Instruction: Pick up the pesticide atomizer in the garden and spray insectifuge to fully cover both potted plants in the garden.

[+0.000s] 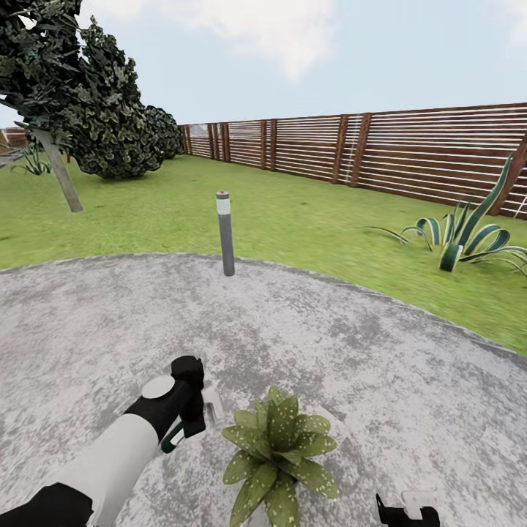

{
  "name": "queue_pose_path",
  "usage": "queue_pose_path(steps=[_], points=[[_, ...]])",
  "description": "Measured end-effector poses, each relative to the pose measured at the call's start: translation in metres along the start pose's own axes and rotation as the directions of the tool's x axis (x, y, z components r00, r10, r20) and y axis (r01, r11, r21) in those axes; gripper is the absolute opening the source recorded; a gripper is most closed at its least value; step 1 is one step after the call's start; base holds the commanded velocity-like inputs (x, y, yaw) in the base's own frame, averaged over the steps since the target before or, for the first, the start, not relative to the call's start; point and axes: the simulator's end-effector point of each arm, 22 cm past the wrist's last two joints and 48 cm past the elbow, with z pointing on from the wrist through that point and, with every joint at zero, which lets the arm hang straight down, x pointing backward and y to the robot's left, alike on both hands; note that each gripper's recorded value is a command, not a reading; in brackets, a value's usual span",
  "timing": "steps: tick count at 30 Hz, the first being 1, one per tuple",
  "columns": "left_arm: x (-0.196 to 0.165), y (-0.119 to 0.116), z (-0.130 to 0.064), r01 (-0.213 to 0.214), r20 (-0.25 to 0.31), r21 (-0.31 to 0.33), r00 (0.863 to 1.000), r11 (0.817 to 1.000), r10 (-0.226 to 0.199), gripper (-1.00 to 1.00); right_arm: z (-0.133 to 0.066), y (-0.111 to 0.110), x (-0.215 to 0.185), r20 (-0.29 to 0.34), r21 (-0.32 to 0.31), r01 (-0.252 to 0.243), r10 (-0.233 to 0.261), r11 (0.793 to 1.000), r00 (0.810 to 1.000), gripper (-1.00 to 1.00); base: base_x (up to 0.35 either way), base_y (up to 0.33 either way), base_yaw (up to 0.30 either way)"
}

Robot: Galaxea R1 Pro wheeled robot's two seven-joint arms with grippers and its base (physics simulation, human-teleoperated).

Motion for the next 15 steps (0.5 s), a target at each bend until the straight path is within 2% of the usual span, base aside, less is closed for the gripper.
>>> queue_pose_path(steps=[3, 5, 7, 9, 15], points=[[-0.017, -0.002, -0.009, -0.008, 0.026, -0.004, 1.000, 1.000, 0.008, -1.00, 0.000, 0.000, 0.000, 0.000, 0.000, 0.000, 0.000, 1.000, 1.000, 1.00, 0.000, 0.000, 0.000], [-0.040, 0.000, -0.023, -0.023, 0.059, -0.019, 0.998, 1.000, 0.024, -1.00, 0.000, 0.000, 0.000, 0.000, 0.000, 0.001, -0.001, 1.000, 1.000, 1.00, 0.000, 0.000, 0.000], [-0.042, 0.004, -0.026, -0.023, 0.062, -0.027, 0.998, 0.999, 0.024, -1.00, 0.000, 0.000, 0.000, 0.000, 0.000, 0.001, -0.001, 1.000, 1.000, 1.00, 0.000, 0.000, 0.000], [-0.035, 0.009, -0.026, -0.013, 0.054, -0.033, 0.998, 0.999, 0.014, -1.00, 0.000, 0.000, 0.000, 0.000, -0.001, 0.000, 0.000, 1.000, 1.000, 1.00, 0.000, 0.000, 0.000], [0.016, 0.027, -0.011, 0.033, -0.008, -0.039, 0.999, 0.999, -0.033, -1.00, 0.000, 0.001, 0.000, 0.000, -0.001, 0.000, 0.000, 1.000, 1.000, 1.00, 0.000, 0.000, 0.000]])
